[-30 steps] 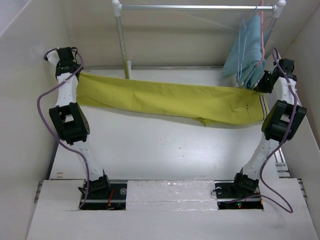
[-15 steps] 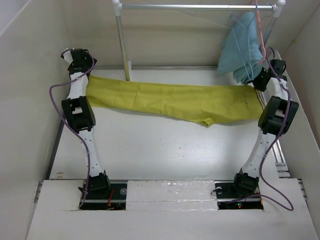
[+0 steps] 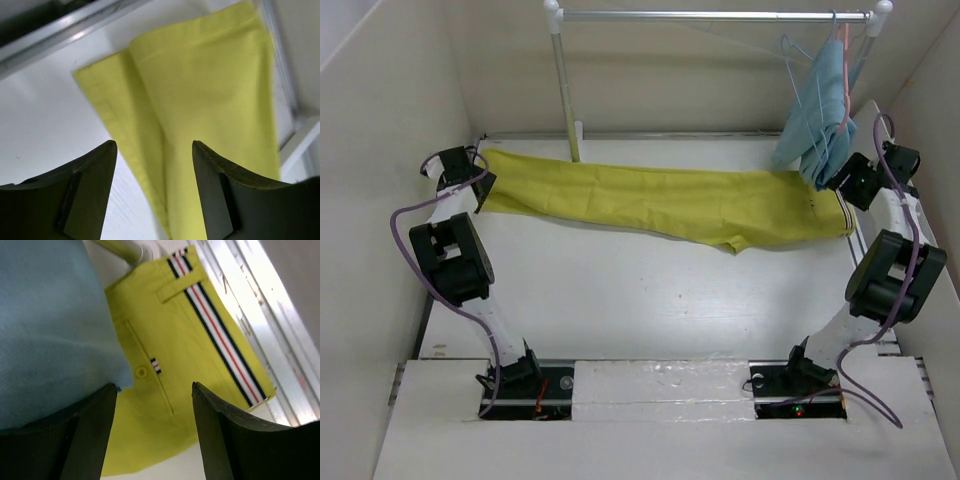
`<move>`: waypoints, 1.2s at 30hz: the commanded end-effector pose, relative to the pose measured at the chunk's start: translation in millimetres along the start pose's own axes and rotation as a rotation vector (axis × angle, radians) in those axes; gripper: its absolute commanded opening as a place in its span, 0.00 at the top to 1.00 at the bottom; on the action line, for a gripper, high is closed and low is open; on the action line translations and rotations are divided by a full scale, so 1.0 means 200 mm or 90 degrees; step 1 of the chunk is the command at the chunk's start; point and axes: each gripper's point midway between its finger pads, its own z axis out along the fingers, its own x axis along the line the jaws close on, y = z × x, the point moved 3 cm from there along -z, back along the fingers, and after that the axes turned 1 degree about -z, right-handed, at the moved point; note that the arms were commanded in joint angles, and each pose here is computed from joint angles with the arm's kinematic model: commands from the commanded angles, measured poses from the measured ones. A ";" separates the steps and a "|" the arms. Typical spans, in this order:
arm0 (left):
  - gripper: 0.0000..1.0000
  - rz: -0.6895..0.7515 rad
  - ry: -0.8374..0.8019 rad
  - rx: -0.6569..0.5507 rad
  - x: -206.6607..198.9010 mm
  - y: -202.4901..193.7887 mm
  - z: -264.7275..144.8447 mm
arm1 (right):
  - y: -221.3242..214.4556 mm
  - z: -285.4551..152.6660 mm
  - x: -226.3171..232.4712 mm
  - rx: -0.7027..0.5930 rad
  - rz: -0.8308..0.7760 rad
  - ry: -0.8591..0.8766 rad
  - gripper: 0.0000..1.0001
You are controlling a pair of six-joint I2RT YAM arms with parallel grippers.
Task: Place the trousers on the hanger
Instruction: Fold the trousers at the center of the board.
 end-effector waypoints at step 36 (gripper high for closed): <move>1.00 0.119 0.223 0.022 0.39 -0.14 -0.03 | -0.44 -0.40 -0.51 0.012 0.045 -0.138 1.00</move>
